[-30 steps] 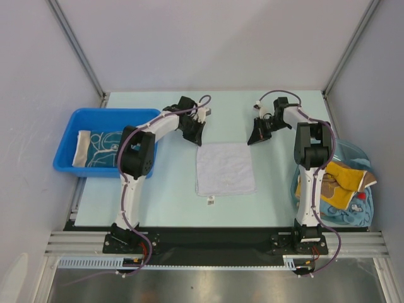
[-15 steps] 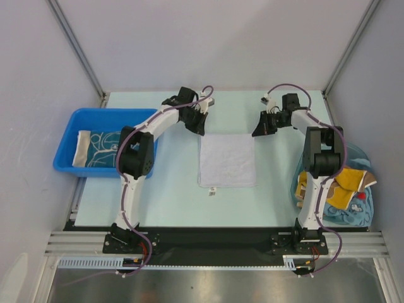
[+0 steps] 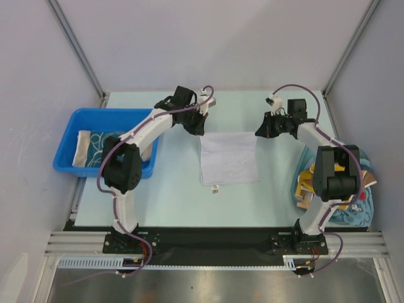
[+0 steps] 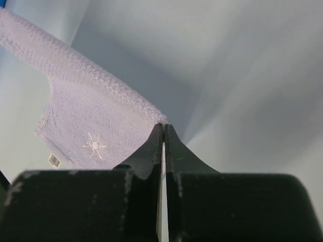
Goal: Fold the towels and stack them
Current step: Fold the towel
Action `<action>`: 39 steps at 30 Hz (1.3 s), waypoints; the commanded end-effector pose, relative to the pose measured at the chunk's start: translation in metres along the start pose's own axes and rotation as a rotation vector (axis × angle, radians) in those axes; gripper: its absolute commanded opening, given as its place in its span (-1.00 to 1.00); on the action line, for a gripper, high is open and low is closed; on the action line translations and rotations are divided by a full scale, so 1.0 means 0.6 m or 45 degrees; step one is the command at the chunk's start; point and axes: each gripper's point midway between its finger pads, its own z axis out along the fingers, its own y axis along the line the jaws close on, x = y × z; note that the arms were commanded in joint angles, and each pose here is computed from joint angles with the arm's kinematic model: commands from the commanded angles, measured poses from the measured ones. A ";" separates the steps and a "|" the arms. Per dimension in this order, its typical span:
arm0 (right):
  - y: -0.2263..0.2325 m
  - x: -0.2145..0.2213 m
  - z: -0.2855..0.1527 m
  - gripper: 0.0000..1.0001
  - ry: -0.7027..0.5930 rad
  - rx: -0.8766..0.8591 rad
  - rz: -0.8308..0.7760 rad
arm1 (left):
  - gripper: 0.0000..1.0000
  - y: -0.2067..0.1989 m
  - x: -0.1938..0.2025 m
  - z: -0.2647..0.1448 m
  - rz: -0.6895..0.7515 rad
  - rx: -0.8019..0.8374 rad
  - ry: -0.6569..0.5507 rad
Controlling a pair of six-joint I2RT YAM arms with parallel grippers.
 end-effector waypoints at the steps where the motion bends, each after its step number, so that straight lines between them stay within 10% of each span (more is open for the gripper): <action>1: 0.011 -0.032 -0.035 -1.00 -0.124 0.125 -0.030 | -0.99 -0.034 -0.020 -0.037 0.115 -0.037 -0.067; 39: 0.089 0.200 -0.084 -1.00 0.090 0.430 0.341 | -0.99 -0.186 0.164 -0.019 0.144 -0.073 0.064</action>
